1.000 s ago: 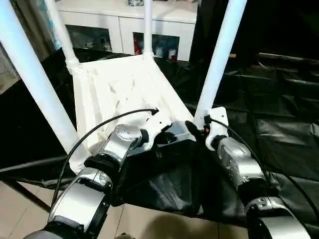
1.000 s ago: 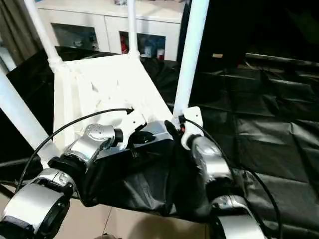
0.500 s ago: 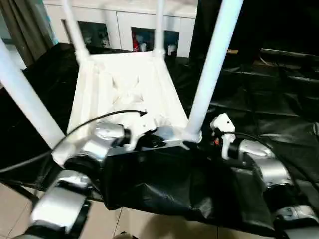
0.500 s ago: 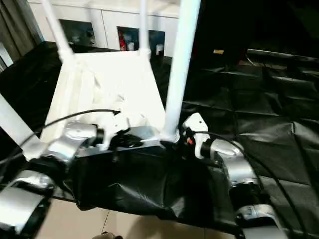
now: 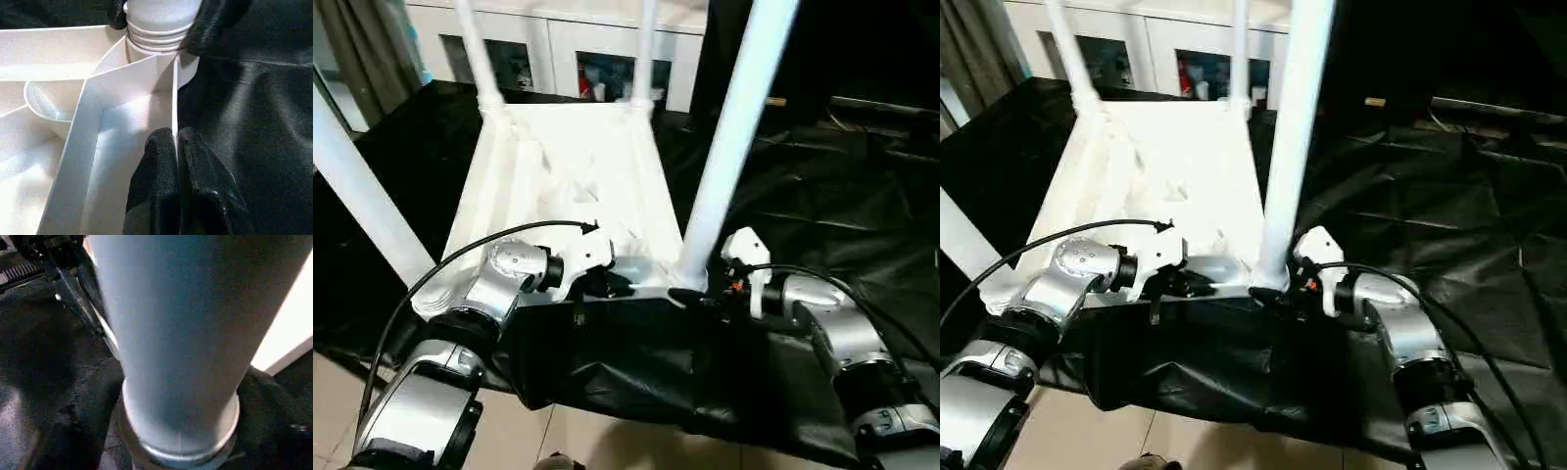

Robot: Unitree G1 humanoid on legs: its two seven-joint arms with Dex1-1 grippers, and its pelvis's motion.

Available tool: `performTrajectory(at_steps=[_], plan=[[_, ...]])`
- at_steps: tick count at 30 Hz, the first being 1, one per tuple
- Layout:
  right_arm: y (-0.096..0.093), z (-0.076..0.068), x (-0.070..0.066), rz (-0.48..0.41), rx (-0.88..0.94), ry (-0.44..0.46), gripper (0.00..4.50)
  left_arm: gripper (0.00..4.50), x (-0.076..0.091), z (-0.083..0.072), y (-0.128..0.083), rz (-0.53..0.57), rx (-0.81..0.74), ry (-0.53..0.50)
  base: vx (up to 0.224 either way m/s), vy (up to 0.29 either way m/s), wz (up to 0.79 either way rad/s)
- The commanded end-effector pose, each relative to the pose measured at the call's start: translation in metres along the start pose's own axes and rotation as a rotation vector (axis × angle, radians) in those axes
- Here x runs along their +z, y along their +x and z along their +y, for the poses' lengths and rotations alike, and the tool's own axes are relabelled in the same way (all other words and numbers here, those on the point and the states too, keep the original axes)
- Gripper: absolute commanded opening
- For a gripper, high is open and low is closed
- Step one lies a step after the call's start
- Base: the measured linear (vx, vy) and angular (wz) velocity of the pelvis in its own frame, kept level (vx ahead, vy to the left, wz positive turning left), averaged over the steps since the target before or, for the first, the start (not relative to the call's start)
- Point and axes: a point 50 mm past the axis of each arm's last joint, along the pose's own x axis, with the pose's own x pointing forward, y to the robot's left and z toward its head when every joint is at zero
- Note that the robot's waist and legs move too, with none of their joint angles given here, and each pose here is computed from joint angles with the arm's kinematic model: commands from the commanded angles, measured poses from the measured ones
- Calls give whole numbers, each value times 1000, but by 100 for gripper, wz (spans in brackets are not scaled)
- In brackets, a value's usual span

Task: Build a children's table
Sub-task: Rotate leg to tighten

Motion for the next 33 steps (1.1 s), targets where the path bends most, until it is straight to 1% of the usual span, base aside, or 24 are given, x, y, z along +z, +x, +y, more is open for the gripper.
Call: performTrajectory(at_steps=[1, 4, 7, 9, 10, 11, 12, 14, 16, 17, 18, 19, 20, 22, 23, 24, 25, 26, 27, 29, 30, 32, 33], plan=[[12, 13, -5, 19, 105, 20, 318, 0, 6, -2, 7, -33, -10, 15, 0, 0, 0], [13, 13, -5, 19, 104, 22, 300, 0, 5, -2, 6, -32, -7, 12, 0, 0, 0], [17, 18, -10, 25, 81, 38, 279, 0, 4, 0, 8, -32, 41, -15, 0, 0, 0], [21, 17, -14, 33, 20, 54, 277, 0, 1, 4, 10, 1, 108, -31, 0, 0, 0], [24, 15, -17, 41, -38, 58, 274, 0, -1, 7, 12, 19, 153, -49, 0, 0, 0], [31, 12, -22, 52, -147, 96, 272, 0, -3, 14, 14, 49, 252, -81, 0, 0, 0], [34, 11, -24, 58, -192, 115, 271, 0, -4, 16, 15, 63, 295, -93, 0, 0, 0], [41, 11, -25, 45, -253, 151, 270, 0, -3, 20, 19, 63, 355, -116, -68, -1, -2], [52, 11, -24, 26, -348, 230, 270, 0, 3, 25, 26, 52, 433, -146, -27, 3, -1], [62, 12, -22, 19, -399, 276, 270, 0, 8, 27, 31, 41, 474, -162, 0, 0, 0], [66, 13, -21, 19, -414, 295, 270, 0, 11, 28, 34, 36, 489, -168, -53, 16, -2], [67, 13, -21, 20, -416, 297, 270, 0, 12, 29, 35, 35, 492, -169, -51, 30, -1], [73, 15, -19, 24, -417, 295, 270, 0, 17, 30, 40, 27, 504, -169, -51, 30, -1], [80, 18, -15, 24, -388, 266, 270, 0, 22, 31, 44, 16, 508, -161, 0, 0, 0], [81, 19, -14, 18, -381, 263, 305, 0, 23, 31, 45, 14, 506, -160, 0, 0, 0], [84, 20, -11, -2, -363, 255, 305, 0, 26, 31, 47, 5, 501, -158, 0, 0, 0], [84, 20, -7, -37, -332, 272, 326, 0, 29, 30, 48, -3, 484, -137, 0, 0, 0], [84, 20, -6, -46, -324, 278, 340, 0, 30, 30, 49, -4, 481, -130, 0, 0, 0], [82, 20, -4, -56, -305, 262, 340, 0, 30, 30, 48, -9, 465, -117, 0, 0, 0], [78, 19, -1, -67, -261, 214, 370, 0, 28, 29, 45, -13, 436, -107, 0, 0, 0], [76, 19, 0, -69, -243, 198, 370, 0, 28, 29, 43, -14, 427, -105, 0, 0, 0], [65, 18, 1, -78, -164, 146, 370, 0, 24, 26, 38, -15, 364, -77, 0, 0, 0], [65, 18, 1, -78, -164, 146, 370, 0, 24, 26, 38, -15, 364, -77, 0, 0, 0]])
